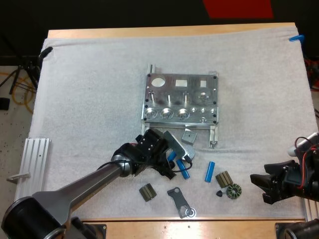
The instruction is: Load cells from right to left
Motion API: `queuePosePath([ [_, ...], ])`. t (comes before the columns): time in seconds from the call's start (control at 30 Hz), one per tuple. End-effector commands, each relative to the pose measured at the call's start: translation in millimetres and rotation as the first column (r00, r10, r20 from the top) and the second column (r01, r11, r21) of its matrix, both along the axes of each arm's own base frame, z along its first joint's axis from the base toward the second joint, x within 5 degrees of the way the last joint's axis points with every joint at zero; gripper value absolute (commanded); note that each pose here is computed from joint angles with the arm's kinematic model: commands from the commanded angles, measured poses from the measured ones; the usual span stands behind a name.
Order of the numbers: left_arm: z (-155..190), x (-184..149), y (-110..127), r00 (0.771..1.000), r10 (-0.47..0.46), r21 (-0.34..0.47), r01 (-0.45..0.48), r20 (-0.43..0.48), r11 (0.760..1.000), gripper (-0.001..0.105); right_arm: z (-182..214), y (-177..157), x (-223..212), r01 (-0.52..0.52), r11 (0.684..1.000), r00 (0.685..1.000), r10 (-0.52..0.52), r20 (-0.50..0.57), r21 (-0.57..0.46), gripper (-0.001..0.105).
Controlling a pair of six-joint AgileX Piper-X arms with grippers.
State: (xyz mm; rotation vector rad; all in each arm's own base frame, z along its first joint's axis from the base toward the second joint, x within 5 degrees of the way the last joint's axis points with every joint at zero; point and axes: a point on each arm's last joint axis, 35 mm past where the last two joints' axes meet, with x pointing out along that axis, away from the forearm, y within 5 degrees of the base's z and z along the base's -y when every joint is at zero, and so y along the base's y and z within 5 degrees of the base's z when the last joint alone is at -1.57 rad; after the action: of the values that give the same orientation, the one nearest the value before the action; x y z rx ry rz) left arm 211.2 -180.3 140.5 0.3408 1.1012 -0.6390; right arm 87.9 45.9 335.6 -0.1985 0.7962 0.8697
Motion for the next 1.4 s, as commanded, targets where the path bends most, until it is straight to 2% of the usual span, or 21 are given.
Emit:
queuePosePath([
  [0.0,4,3,-3,1.000,0.011,-0.015,-0.010,0.021,1.000,0.066,3,0,0,-0.007,1.000,1.000,0.007,0.024,-0.004,0.052],
  [0.27,4,4,-3,1.000,0.017,-0.023,-0.016,0.026,1.000,0.066,3,0,0,-0.007,1.000,1.000,0.007,0.024,-0.004,0.052],
  [0.47,-9,3,-4,0.999,0.022,-0.013,-0.022,-0.029,1.000,0.066,3,0,0,-0.007,1.000,1.000,0.007,0.024,-0.004,0.052],
  [0.63,-8,5,-6,0.999,0.034,-0.021,-0.035,-0.029,0.999,0.066,3,0,0,-0.007,1.000,1.000,0.007,0.024,-0.004,0.052],
  [0.73,-6,6,-6,0.999,0.034,-0.024,-0.035,-0.026,0.999,0.055,3,0,0,-0.007,1.000,1.000,0.007,0.024,-0.004,0.052],
  [0.8,-6,5,-6,0.999,0.029,-0.026,-0.030,-0.039,0.999,0.036,3,0,0,-0.007,1.000,1.000,0.007,0.024,-0.004,0.052],
  [0.83,-7,5,-6,0.999,0.024,-0.031,-0.026,-0.048,0.999,0.031,3,0,0,-0.007,1.000,1.000,0.007,0.024,-0.004,0.052],
  [0.9,-7,2,-6,0.996,0.003,-0.050,-0.008,-0.092,0.999,0.008,3,0,0,-0.007,1.000,1.000,0.007,0.024,-0.004,0.052],
  [0.97,-8,1,-7,0.993,-0.009,-0.064,0.001,-0.115,0.998,0.000,3,0,0,-0.007,1.000,1.000,0.007,0.024,-0.004,0.052],
  [1.23,1,-4,-3,0.992,-0.015,-0.050,0.009,-0.125,0.999,0.000,3,0,0,-0.010,1.000,1.000,0.010,0.023,-0.001,0.052],
  [1.37,18,-9,2,0.994,-0.060,-0.052,0.056,-0.092,0.997,0.000,3,0,0,-0.011,1.000,1.000,0.011,0.023,0.001,0.052],
])
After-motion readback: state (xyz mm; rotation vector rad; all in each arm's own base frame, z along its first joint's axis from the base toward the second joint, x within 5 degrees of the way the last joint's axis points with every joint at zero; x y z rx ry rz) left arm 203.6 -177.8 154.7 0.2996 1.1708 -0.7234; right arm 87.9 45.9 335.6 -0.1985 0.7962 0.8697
